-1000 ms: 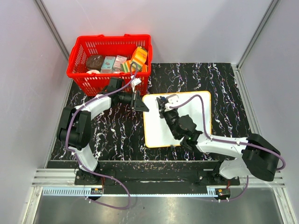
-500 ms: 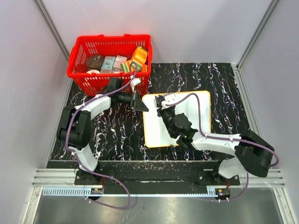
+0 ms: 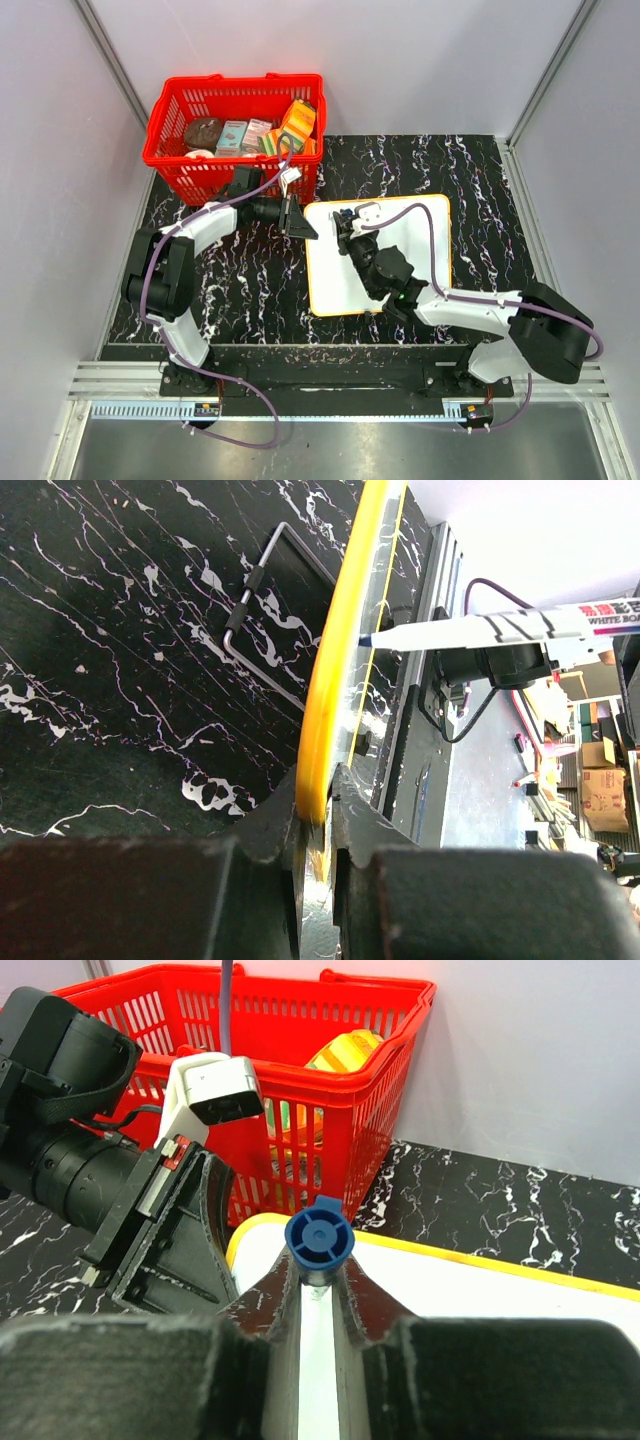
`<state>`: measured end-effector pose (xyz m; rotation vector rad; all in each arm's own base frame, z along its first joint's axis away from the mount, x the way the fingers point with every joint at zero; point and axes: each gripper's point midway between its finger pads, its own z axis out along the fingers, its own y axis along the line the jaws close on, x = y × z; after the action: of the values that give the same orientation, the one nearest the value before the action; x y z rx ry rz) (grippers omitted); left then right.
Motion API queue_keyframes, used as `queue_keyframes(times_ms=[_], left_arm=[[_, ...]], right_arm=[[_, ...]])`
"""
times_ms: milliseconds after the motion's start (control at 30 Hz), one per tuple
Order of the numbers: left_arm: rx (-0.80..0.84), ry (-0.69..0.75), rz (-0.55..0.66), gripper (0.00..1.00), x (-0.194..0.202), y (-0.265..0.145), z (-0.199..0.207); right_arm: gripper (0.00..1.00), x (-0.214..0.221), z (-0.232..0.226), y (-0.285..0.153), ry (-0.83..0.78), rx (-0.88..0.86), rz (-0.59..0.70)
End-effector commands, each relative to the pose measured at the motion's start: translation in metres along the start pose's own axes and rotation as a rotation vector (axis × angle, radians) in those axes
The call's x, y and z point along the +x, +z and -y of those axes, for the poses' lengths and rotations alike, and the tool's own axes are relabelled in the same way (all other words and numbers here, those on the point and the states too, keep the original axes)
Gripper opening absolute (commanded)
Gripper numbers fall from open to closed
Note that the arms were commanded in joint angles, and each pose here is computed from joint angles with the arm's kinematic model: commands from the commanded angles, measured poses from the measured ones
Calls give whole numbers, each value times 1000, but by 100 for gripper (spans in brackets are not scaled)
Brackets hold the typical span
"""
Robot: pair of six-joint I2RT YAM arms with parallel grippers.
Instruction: Write a sentence on the whiteboard
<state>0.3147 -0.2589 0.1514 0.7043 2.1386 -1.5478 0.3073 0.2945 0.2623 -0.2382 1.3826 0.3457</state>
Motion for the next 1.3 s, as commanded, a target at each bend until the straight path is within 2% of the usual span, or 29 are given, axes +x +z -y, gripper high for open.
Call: queue_keyframes(times_ms=[0, 233, 467, 767, 967, 1267], left_arm=[[-125, 173, 71, 0, -26, -8, -22], [-127, 172, 70, 0, -25, -8, -23], [-128, 172, 70, 0, -25, -8, -23], [-128, 173, 71, 0, -25, -9, -23], [-127, 173, 71, 0, -25, -9, -22], [-127, 175, 71, 0, -25, -9, -22]], right_arm=[[0, 21, -2, -11, -1, -29, -71], [0, 29, -3, -20, 9, -45, -91], [0, 16, -7, -16, -6, -58, -68], [0, -42, -2, -14, 49, -48, 78], [0, -59, -1, -7, 30, -26, 128], [0, -53, -9, 14, -19, 1, 118]])
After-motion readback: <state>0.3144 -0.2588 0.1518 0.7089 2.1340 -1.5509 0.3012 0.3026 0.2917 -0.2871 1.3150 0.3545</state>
